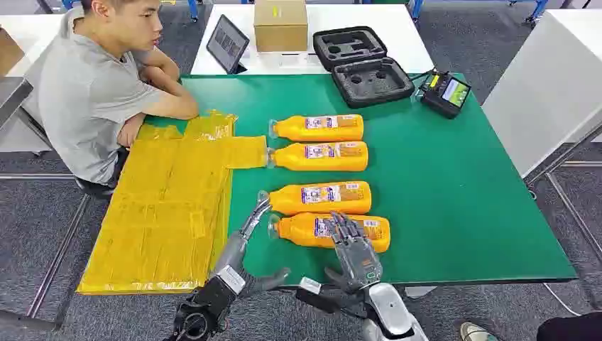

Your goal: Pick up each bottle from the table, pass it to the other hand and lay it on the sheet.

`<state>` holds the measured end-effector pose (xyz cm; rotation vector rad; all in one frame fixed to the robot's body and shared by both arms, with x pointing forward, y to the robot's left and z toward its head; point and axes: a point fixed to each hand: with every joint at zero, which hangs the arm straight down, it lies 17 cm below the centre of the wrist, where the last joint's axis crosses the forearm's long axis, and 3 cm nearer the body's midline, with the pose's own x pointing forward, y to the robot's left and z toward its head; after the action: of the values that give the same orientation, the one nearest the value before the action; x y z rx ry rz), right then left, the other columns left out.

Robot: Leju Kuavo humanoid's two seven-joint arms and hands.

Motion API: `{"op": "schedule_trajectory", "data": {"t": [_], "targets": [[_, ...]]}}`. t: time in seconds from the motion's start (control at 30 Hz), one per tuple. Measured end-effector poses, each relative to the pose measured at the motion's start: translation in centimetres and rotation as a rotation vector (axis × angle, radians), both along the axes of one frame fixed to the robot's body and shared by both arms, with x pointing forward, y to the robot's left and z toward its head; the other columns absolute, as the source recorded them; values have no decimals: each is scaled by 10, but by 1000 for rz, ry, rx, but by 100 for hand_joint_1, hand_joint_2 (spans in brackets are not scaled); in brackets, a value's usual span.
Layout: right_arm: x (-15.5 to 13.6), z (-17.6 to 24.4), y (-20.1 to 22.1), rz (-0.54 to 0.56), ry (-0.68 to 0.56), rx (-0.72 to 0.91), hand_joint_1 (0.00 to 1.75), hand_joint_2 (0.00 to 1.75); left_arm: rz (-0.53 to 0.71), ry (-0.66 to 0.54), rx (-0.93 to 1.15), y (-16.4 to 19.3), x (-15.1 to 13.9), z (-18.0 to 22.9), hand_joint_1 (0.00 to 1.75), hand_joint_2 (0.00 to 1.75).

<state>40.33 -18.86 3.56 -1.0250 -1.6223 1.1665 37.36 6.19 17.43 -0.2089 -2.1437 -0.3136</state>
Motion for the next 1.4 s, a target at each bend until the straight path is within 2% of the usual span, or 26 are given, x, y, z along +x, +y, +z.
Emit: {"op": "schedule_trajectory", "data": {"t": [0.43,0.67,1.4], "targets": [[-8,16,0,23,-36,-42,0,175,-21,-19,14,-4,-1,5,0,175],[-6,14,-10,0,-29,-78,0,175,-37,-24,23,-6,-2,5,0,175],[44,16,-42,-27,-49,-101,0,175,-36,-47,26,-9,3,14,0,175]]}}
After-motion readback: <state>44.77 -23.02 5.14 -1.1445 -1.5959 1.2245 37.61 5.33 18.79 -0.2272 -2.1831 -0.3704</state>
